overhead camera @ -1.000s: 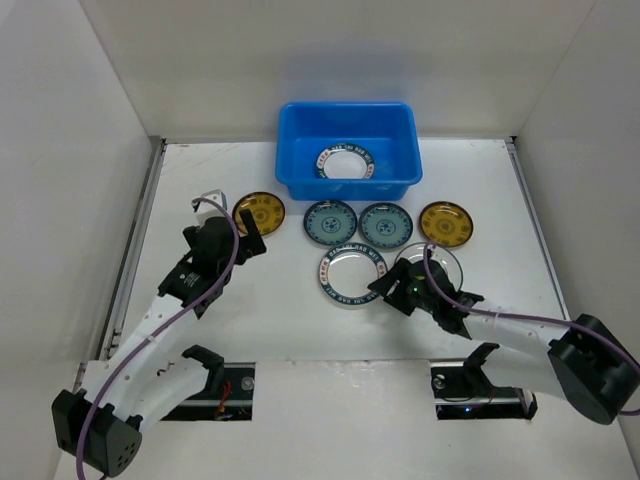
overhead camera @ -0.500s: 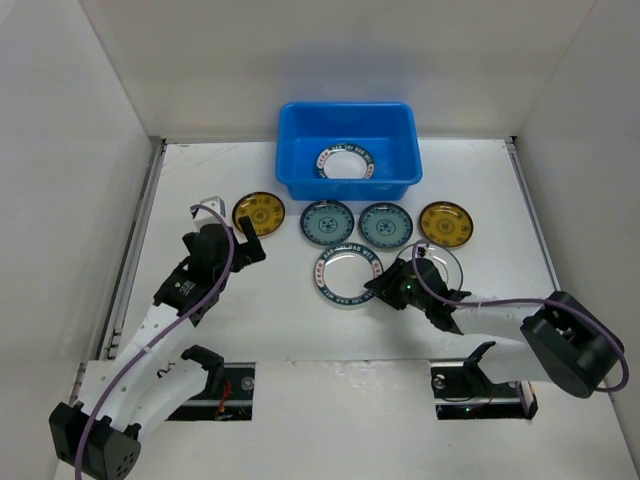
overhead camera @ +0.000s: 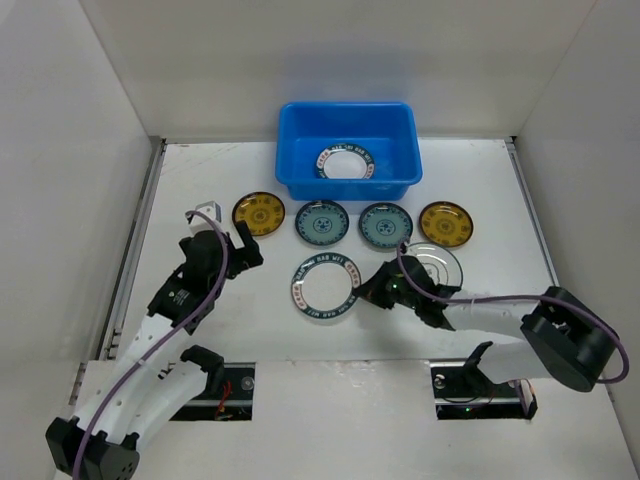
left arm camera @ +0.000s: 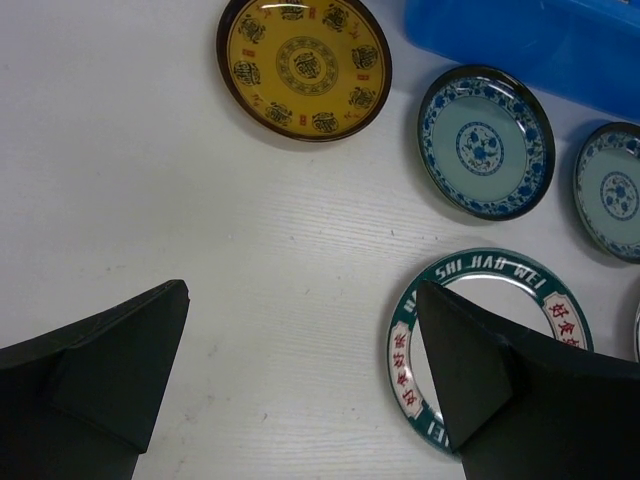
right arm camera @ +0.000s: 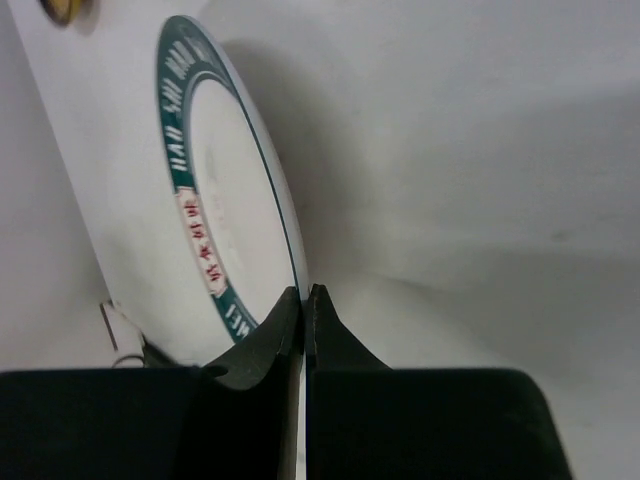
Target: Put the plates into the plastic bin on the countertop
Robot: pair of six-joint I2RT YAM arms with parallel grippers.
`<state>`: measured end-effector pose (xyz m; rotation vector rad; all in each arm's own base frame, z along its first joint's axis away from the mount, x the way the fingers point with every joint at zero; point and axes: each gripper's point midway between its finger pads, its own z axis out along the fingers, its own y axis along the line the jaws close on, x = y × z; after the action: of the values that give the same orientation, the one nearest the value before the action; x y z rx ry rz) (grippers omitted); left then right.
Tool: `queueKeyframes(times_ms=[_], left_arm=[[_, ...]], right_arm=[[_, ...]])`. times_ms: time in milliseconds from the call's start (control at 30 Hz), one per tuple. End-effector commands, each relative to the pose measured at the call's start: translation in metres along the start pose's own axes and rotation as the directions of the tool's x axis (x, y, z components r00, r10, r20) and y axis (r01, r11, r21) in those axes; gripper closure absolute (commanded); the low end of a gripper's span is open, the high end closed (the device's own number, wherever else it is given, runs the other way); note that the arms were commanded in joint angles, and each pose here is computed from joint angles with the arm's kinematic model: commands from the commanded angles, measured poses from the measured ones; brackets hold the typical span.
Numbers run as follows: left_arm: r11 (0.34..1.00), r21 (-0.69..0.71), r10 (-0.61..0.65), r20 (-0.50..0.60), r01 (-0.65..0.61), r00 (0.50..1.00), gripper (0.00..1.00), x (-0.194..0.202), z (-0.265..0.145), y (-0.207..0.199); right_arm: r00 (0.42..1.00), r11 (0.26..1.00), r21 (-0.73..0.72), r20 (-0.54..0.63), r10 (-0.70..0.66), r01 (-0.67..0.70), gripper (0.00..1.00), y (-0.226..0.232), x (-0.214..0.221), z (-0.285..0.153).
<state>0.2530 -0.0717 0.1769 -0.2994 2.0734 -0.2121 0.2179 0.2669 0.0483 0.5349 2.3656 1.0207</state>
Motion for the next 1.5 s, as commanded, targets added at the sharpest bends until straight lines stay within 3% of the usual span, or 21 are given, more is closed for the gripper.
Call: queueKeyframes(times_ms=[0, 100, 300, 567, 800, 1033, 1467], left_arm=[[1.0, 0.003, -0.019, 0.012, 0.019, 1.0, 0.0, 0.001, -0.003, 0.003], [0.999, 0.014, -0.036, 0.024, 0.036, 0.999, 0.0, -0.001, -0.006, 0.002], [0.994, 0.07, -0.086, 0.007, 0.085, 0.996, 0.0, 0.0, -0.018, -0.01], [0.966, 0.173, -0.187, -0.044, 0.192, 0.981, 0.0, 0.013, -0.044, -0.022], [0.942, 0.233, -0.233, -0.056, 0.24, 0.971, 0.0, 0.019, -0.064, -0.026], [0.931, 0.264, -0.239, -0.079, 0.252, 0.968, 0.0, 0.025, -0.071, -0.031], [0.912, 0.34, -0.22, -0.063, 0.228, 0.974, 0.0, 0.022, -0.067, -0.05]], right_arm=[[0.993, 0.987, -0.108, -0.003, -0.122, 0.121, 1.0, 0.069, -0.008, -0.019], [0.98, 0.97, -0.14, 0.058, -0.191, 0.197, 1.0, 0.114, -0.034, -0.035], [0.928, 0.947, -0.174, 0.309, -0.209, 0.271, 0.99, 0.197, -0.162, -0.061], [0.866, 0.941, -0.076, 0.422, -0.269, 0.33, 0.99, 0.244, -0.283, -0.028], [0.846, 0.948, 0.09, 0.432, -0.314, 0.306, 0.97, 0.208, -0.338, 0.032], [0.843, 0.958, 0.164, 0.455, -0.287, 0.237, 0.97, 0.16, -0.37, 0.059], [0.889, 0.928, 0.292, 0.323, -0.324, 0.231, 0.88, 0.085, -0.363, 0.113]])
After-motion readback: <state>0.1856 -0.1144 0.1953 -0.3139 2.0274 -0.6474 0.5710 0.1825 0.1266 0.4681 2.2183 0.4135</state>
